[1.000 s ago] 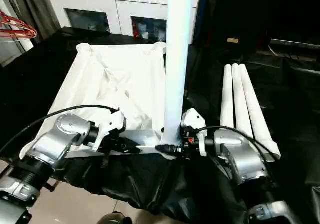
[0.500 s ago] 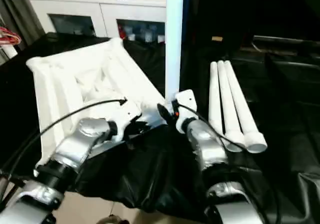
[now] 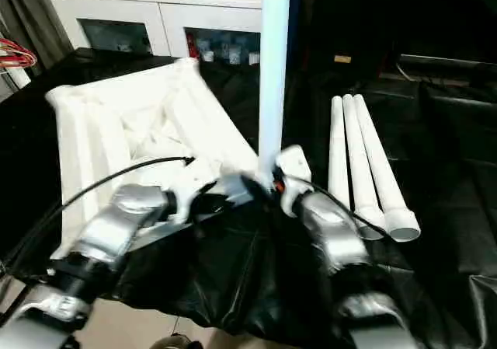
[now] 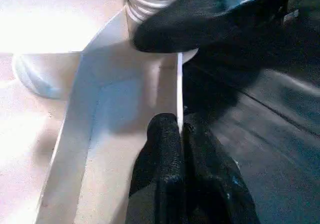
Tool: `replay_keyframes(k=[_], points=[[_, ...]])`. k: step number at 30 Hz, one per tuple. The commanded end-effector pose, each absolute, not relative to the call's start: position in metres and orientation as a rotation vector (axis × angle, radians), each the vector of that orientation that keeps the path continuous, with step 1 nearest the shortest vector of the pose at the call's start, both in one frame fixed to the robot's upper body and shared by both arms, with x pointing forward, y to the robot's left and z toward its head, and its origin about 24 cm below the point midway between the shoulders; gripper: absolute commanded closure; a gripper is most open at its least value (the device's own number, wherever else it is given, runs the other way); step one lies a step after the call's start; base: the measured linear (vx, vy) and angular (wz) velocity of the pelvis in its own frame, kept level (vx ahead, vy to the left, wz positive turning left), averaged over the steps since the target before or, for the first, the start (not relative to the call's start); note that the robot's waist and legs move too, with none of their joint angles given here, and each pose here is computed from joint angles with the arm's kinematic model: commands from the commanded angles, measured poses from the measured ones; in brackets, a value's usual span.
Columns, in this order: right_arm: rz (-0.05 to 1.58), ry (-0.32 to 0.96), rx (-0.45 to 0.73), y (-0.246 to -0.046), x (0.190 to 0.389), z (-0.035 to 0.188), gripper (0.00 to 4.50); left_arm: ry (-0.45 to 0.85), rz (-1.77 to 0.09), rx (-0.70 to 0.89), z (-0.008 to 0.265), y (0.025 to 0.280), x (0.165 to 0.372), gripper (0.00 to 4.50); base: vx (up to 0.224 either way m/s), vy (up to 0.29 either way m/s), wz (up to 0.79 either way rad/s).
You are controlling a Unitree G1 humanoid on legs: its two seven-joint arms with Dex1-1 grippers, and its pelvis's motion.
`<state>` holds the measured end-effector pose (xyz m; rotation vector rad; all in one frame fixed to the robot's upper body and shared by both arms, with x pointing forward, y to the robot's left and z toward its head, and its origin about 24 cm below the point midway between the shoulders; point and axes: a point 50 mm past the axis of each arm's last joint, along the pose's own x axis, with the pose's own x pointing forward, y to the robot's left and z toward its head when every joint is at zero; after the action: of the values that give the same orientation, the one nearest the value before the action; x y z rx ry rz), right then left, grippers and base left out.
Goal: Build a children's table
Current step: Rotate leg to tighten
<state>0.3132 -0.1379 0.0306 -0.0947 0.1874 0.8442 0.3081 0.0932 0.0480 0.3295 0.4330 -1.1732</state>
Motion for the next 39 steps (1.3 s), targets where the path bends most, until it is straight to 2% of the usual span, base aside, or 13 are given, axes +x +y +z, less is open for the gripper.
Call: replay_keyframes(k=[1,8,11,12,14,16,20,22,29,30,31,32,39], points=[[1.101,0.193,-0.097,-0.115,0.298,0.033,0.48,0.336,-1.311,0.322,0.062,0.079,0.306,4.5,0.0,0.0,0.0],[1.302,0.258,-0.13,-0.136,0.279,0.041,0.48,0.403,-1.376,0.392,0.06,0.104,0.312,4.5,0.0,0.0,0.0],[1.317,0.268,-0.132,-0.136,0.278,0.042,0.48,0.414,-1.377,0.4,0.06,0.108,0.314,4.5,0.0,0.0,0.0],[1.33,0.278,-0.128,-0.137,0.277,0.042,0.64,0.423,-1.379,0.403,0.059,0.111,0.315,4.5,0.0,0.0,0.0],[1.349,0.29,-0.124,-0.137,0.276,0.043,0.64,0.434,-1.382,0.416,0.059,0.115,0.316,4.5,0.0,0.0,0.0],[1.362,0.298,-0.122,-0.136,0.275,0.044,0.9,0.445,-1.383,0.428,0.059,0.12,0.317,4.5,0.0,0.0,0.0],[1.366,0.303,-0.106,-0.133,0.274,0.044,1.07,0.444,-1.385,0.426,0.058,0.122,0.318,4.5,0.0,0.0,0.0],[1.354,0.303,-0.099,-0.131,0.275,0.042,1.35,0.436,-1.382,0.418,0.058,0.121,0.318,4.5,0.0,0.0,0.0],[1.197,0.329,-0.082,-0.121,0.284,0.03,1.71,0.387,-1.325,0.363,0.058,0.109,0.317,4.5,0.0,0.0,0.0],[1.075,0.332,-0.099,-0.116,0.293,0.023,1.74,0.369,-1.263,0.348,0.057,0.102,0.319,4.5,0.0,0.0,0.0],[1.046,0.331,-0.1,-0.115,0.295,0.022,1.74,0.367,-1.248,0.345,0.056,0.101,0.319,4.5,0.0,0.0,0.0],[0.899,0.337,-0.095,-0.112,0.306,0.016,1.75,0.36,-1.176,0.329,0.055,0.093,0.321,4.5,0.0,0.0,0.0],[0.592,0.361,-0.04,-0.094,0.328,0.009,1.76,0.323,-1.09,0.257,0.058,0.059,0.316,4.5,0.0,0.0,0.0]])
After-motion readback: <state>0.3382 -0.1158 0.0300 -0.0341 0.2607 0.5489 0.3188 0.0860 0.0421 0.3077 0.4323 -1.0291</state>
